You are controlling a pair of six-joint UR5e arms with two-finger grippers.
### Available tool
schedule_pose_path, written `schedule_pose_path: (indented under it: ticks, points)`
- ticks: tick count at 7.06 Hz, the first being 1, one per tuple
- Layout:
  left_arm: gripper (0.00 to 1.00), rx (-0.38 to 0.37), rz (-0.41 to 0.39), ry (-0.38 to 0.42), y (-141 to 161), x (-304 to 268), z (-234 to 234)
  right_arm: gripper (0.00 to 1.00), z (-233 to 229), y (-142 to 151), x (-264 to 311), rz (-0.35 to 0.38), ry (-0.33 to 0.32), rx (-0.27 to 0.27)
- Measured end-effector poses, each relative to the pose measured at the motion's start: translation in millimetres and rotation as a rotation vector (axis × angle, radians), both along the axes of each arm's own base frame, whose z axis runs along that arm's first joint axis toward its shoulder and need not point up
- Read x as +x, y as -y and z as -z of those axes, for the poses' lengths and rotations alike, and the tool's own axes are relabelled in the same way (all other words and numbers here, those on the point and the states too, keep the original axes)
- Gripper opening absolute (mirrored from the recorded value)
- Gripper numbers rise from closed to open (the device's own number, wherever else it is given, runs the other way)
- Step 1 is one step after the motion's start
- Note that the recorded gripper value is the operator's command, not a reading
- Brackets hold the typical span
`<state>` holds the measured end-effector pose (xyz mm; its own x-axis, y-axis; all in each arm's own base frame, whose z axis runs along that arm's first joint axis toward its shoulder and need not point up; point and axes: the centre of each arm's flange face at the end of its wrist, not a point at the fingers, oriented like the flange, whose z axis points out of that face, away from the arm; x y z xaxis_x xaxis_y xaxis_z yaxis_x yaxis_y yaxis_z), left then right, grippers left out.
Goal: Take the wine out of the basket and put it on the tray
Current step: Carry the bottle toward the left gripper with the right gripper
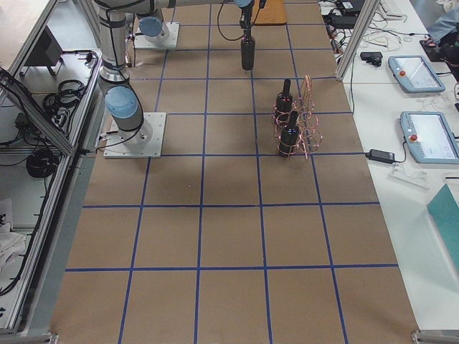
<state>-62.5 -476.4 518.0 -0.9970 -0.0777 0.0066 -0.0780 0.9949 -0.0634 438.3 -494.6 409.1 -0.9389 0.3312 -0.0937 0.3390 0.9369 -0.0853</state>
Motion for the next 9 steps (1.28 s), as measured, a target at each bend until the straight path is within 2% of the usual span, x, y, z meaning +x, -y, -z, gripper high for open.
schedule_pose_path:
  ticks: [3, 5, 7, 9]
  points:
    - [1.00, -0.005, 0.029, 0.005, 2, 18, -1, 0.00, 9, -14, 63, 0.099, 0.075, 0.032]
    - [1.00, 0.000, 0.006, 0.008, 4, 52, -1, 0.00, 12, -21, 81, 0.099, 0.087, 0.034]
    - [1.00, -0.001, -0.010, 0.007, 5, 65, 0, 0.03, 13, -21, 93, 0.079, 0.068, 0.009]
    - [1.00, -0.004, -0.012, 0.008, 5, 67, -1, 0.44, 14, -21, 96, 0.072, 0.057, 0.005]
